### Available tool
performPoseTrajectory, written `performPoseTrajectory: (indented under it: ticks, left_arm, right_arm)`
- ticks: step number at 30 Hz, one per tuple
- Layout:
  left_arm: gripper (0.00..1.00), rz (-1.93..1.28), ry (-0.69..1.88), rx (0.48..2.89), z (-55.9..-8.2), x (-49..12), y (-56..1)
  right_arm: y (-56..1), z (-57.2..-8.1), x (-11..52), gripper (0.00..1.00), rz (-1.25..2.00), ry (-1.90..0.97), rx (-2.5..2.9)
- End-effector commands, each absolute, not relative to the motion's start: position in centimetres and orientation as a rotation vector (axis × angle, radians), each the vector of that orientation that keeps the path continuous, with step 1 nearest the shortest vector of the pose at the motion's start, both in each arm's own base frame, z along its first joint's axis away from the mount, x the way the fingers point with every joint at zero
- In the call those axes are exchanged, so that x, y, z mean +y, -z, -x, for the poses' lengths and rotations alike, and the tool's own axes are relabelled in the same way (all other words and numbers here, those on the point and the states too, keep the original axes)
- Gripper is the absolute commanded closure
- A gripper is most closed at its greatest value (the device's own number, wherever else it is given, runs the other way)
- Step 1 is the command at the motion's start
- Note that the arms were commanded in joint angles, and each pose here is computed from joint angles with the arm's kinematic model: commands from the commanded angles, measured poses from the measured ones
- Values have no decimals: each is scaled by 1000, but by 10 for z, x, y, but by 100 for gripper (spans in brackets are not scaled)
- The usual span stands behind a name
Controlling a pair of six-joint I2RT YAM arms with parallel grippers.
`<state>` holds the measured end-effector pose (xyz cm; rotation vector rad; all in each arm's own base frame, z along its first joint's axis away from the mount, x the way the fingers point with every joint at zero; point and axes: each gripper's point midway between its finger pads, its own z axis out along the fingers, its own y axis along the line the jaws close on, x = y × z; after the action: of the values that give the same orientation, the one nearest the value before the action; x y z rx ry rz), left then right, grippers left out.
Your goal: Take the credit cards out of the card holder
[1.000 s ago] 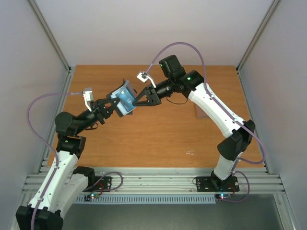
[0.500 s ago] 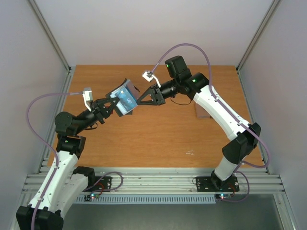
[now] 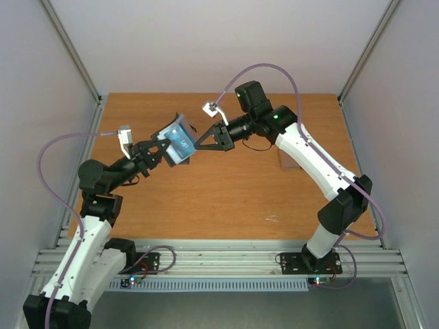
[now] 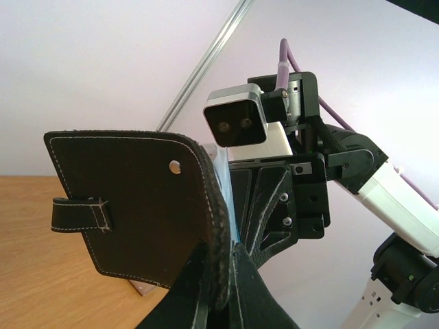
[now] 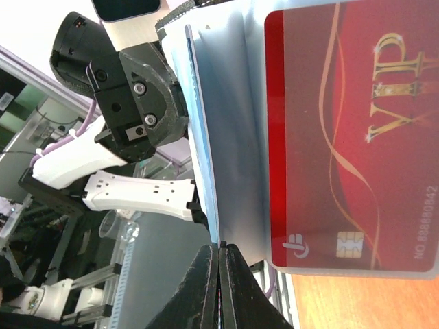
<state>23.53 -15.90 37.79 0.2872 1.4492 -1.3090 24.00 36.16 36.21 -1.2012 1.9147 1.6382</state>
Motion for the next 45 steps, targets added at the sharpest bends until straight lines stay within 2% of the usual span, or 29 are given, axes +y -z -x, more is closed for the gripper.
performPoseTrajectory:
  ticks: [1,18,22,24,28,30,33,37,42,45]
  left_arm:
    - [100,-316,1277,1389,-232,-156,-391]
    - [96,-264,1283,1449,-238,-155,-376]
    - [100,-227,1257,1473,-244,-152,-370]
    - [100,-116,1166,1517,-259,-139,-359]
    - [100,254,712,1696,-297,-72,-300]
    - [100,280,542,1741,-301,-51,-281]
    - [100,93,523,1755,-296,-66,-279]
    - [100,-296,750,1777,-268,-122,-267]
    - [100,-743,1088,1664,-202,-175,-275]
    - [100,-888,1144,1599,-187,-189,-274]
  right_arm:
    - [-375,-236,357,99,1214,-1606,1861]
    - [-383,-271,324,99,1059,-1462,1899]
    - [-380,-279,317,99,1036,-1401,1936]
    - [-376,-287,306,99,1027,-1333,1973]
    - [-344,-314,283,99,1040,-1096,2156]
    - [-325,-320,281,99,1111,-990,2240]
    - [-316,-326,289,99,1197,-952,2222]
    - [-325,-337,295,99,1198,-944,2172]
    - [-327,-326,292,99,1209,-969,2186]
    - [-326,-320,284,99,1195,-933,2213]
